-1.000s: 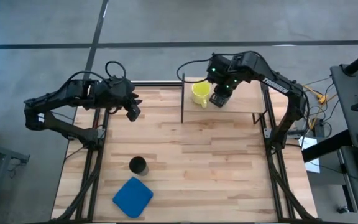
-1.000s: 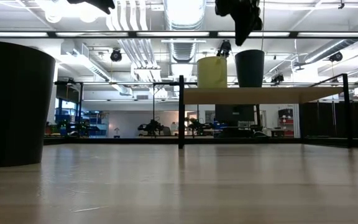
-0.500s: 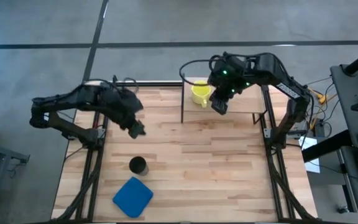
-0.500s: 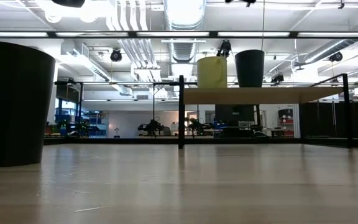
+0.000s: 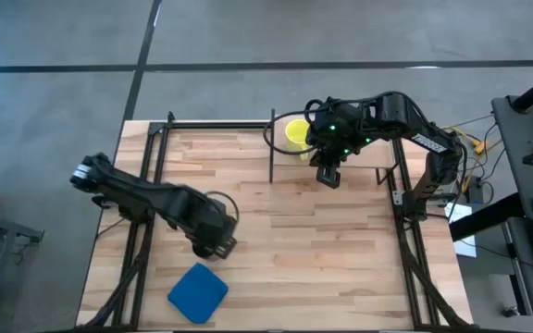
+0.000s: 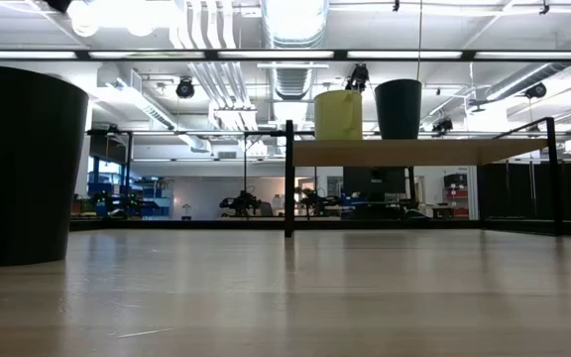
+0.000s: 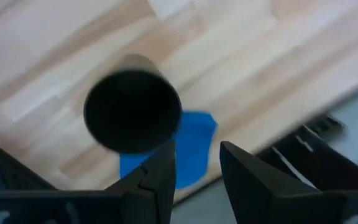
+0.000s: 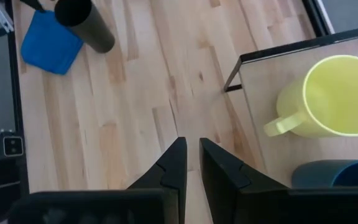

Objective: Stack small to large cups/mugs on shelf
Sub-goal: Put the black cup on the shelf

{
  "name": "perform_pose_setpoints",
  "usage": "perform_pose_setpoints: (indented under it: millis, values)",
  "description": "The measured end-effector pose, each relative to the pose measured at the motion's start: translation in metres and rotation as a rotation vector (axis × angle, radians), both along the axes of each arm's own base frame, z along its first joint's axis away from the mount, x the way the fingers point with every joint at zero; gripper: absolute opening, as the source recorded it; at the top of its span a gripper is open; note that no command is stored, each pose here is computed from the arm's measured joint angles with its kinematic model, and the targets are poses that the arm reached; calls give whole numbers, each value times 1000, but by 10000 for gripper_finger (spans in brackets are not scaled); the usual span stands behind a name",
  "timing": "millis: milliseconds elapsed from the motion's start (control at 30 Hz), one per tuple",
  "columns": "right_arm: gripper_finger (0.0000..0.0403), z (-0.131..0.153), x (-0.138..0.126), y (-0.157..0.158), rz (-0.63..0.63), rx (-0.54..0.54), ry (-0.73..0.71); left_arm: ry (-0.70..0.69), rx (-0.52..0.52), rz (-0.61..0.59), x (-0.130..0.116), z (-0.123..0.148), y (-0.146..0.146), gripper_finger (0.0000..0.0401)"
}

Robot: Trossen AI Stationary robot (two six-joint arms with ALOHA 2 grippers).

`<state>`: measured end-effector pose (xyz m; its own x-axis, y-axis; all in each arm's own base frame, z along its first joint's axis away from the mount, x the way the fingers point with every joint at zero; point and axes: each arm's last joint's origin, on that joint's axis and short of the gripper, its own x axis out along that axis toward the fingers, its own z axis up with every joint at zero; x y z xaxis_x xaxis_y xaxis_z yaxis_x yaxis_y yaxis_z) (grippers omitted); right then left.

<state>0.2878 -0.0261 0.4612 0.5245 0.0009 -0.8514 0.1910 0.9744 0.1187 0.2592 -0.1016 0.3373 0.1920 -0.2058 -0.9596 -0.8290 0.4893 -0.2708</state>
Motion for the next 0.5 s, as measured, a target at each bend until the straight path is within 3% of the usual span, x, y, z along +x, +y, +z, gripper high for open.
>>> perform_pose_setpoints:
  millis: [267, 500]
  values:
    - [38, -1, 1, 1, 32, -17, 6, 143, 68, -6, 28, -42, -15, 109]
    - [38, -2, 1, 1, 49, -27, 7, 186, 66, -10, 36, -55, -19, 106]
